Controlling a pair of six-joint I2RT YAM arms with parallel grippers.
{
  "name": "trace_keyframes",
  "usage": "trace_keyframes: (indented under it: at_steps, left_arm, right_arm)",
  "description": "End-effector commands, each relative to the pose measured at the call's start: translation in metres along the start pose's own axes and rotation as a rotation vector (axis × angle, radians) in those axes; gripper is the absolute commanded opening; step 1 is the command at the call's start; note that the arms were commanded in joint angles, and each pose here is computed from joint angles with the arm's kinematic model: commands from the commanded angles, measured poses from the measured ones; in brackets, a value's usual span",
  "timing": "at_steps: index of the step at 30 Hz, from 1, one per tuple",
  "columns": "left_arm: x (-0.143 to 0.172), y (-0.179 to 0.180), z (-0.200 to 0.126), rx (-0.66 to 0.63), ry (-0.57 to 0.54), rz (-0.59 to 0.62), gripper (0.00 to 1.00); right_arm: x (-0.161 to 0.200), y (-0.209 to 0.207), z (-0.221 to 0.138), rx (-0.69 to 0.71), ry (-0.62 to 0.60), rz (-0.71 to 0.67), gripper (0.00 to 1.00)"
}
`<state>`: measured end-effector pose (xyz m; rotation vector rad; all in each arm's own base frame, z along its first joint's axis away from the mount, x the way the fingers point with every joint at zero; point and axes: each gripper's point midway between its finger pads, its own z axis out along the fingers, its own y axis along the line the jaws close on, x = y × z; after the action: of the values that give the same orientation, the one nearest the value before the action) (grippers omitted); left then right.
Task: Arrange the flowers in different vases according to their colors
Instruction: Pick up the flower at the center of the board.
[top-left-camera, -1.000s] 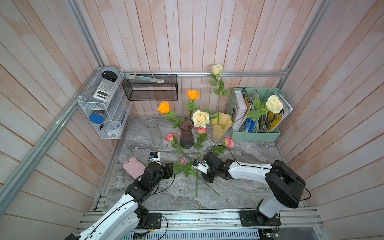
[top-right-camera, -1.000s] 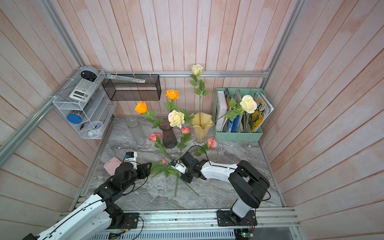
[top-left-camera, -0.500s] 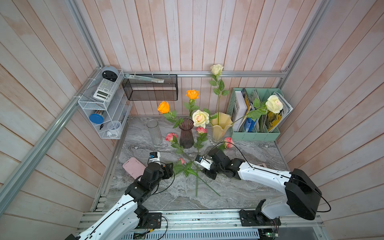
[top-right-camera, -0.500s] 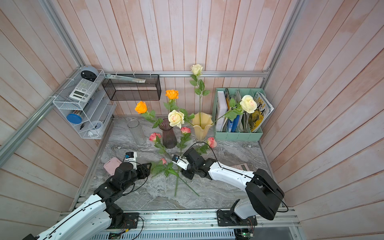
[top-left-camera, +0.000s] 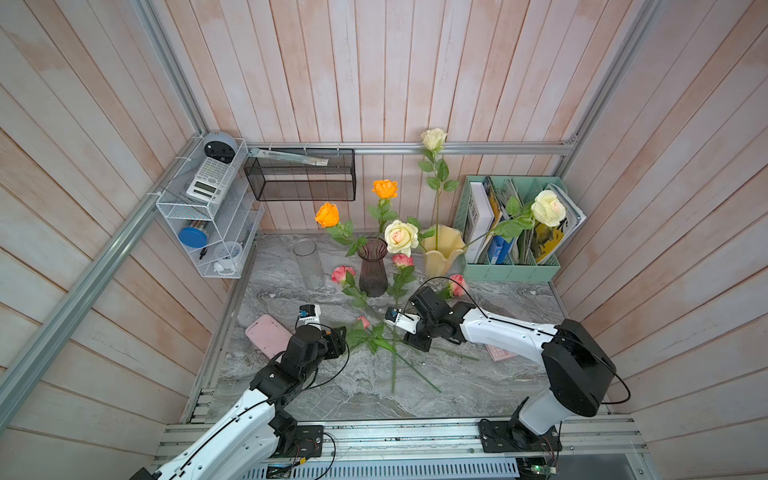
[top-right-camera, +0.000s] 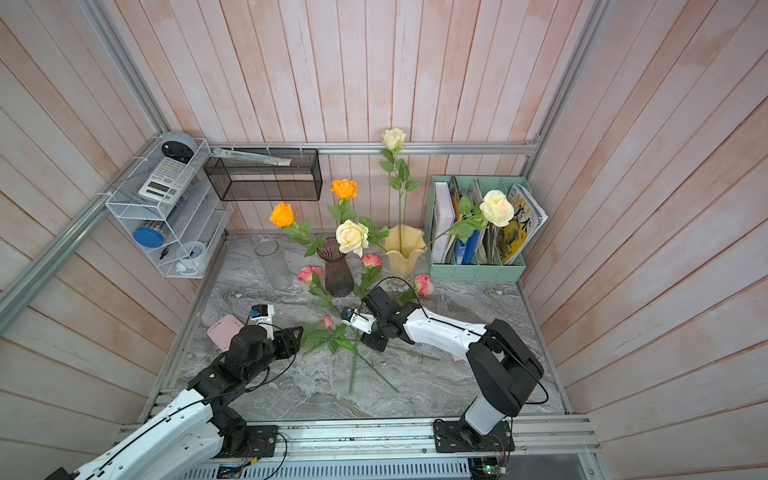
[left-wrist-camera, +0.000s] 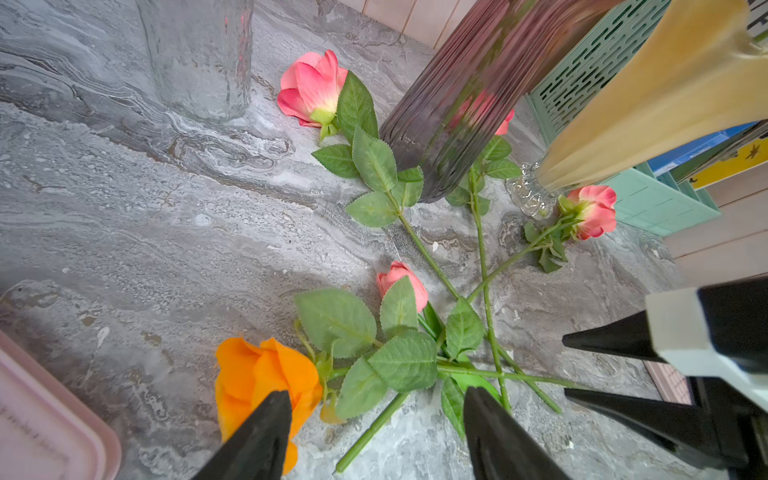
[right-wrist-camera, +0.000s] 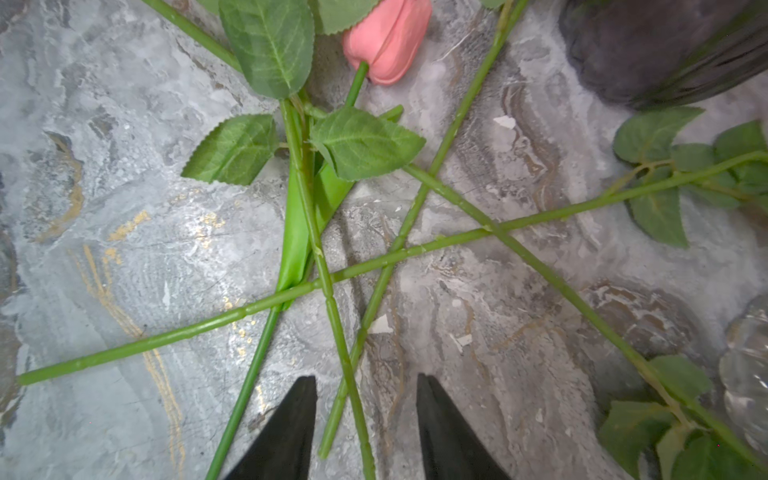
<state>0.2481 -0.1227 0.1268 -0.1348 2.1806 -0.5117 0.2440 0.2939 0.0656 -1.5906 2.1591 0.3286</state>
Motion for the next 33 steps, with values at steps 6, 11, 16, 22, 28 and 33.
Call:
trace_keyframes:
  at_steps: [6,11,16,22,28,33]
  left_arm:
    - [0.001,0.004,0.0,-0.014,-0.007,0.021,0.71]
    - [0.001,0.005,-0.001,-0.015,-0.009,0.023,0.71]
    - [0.001,0.005,-0.001,-0.018,-0.009,0.025,0.71]
    - [0.001,0.005,-0.001,-0.017,-0.011,0.023,0.71]
    - [0.001,0.007,-0.003,-0.023,-0.015,0.027,0.71]
    - [0.001,0.007,-0.003,-0.024,-0.013,0.027,0.71]
  right_arm:
    - [0.005,0.011,0.011,-0.115,0.089,-0.003,0.46]
    - [0.004,0.011,0.016,-0.131,0.108,0.003,0.46]
    - [0.004,0.01,0.022,-0.138,0.133,0.013,0.4]
    - [0.004,0.01,0.029,-0.148,0.158,0.021,0.25]
    - [0.005,0.012,0.035,-0.147,0.175,0.02,0.21]
    - [0.005,0.014,0.037,-0.153,0.179,0.021,0.18]
